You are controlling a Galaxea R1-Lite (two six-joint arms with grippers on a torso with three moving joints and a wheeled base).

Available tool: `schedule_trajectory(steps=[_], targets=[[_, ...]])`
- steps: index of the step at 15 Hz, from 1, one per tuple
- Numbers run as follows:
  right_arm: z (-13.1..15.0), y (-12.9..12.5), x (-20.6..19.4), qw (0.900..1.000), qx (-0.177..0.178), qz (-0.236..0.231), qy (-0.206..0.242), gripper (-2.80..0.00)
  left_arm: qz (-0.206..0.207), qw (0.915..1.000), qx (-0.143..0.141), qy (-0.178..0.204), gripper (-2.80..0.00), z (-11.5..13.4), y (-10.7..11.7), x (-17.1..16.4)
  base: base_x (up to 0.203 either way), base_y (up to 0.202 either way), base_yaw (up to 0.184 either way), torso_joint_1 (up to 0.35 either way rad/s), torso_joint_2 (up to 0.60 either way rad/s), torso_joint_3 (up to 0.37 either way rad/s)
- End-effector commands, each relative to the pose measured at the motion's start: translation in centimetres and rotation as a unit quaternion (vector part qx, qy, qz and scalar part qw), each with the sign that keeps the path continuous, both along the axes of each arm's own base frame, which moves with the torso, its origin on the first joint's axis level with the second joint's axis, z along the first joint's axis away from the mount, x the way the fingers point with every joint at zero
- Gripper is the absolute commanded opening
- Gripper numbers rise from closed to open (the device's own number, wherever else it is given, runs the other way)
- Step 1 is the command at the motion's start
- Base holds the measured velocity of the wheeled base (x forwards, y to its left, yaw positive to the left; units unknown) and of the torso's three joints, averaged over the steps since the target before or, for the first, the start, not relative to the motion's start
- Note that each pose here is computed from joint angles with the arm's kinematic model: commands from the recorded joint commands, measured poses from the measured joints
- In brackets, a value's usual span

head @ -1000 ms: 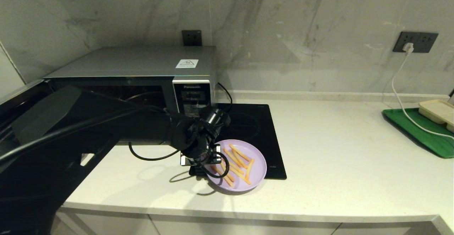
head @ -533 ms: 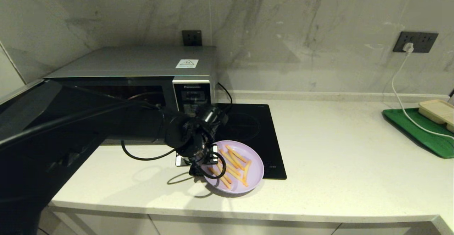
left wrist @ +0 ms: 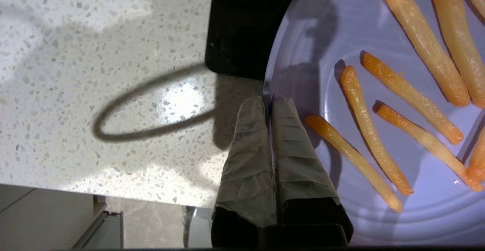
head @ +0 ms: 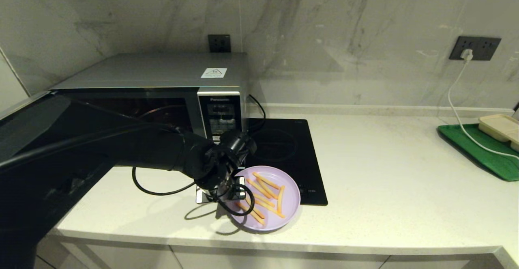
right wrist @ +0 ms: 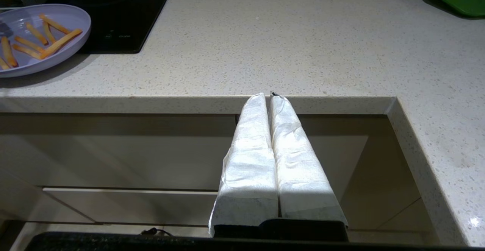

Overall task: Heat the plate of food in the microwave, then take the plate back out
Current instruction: Put the plate in the microwave oven

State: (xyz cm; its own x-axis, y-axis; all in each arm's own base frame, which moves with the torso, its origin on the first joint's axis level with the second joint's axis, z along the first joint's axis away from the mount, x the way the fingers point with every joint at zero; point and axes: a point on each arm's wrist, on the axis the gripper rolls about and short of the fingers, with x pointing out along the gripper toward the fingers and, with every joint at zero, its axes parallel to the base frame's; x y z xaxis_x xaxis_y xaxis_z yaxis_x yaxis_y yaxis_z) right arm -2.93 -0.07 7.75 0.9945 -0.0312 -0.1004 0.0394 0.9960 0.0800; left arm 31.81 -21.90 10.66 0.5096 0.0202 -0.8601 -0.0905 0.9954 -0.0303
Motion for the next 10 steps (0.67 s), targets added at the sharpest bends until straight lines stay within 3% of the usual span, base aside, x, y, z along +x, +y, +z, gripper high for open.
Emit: schedule_trajectory(steps=[1,10], targets=[[0.0,0.0,0.0,1.000,0.000,0.000,0.001,-2.80,0.005,1.0000,0.000,0.000,-2.80,0.4,0.5,-0.5,0.000,0.000,0.000,0.000,0.00,0.000],[0.0,0.0,0.0,1.000,0.000,0.001,0.001,-2.80,0.016,0.9996,-0.005,0.022,-2.80,0.5,2.6,-1.8,0.000,0.000,0.000,0.000,0.00,0.000]])
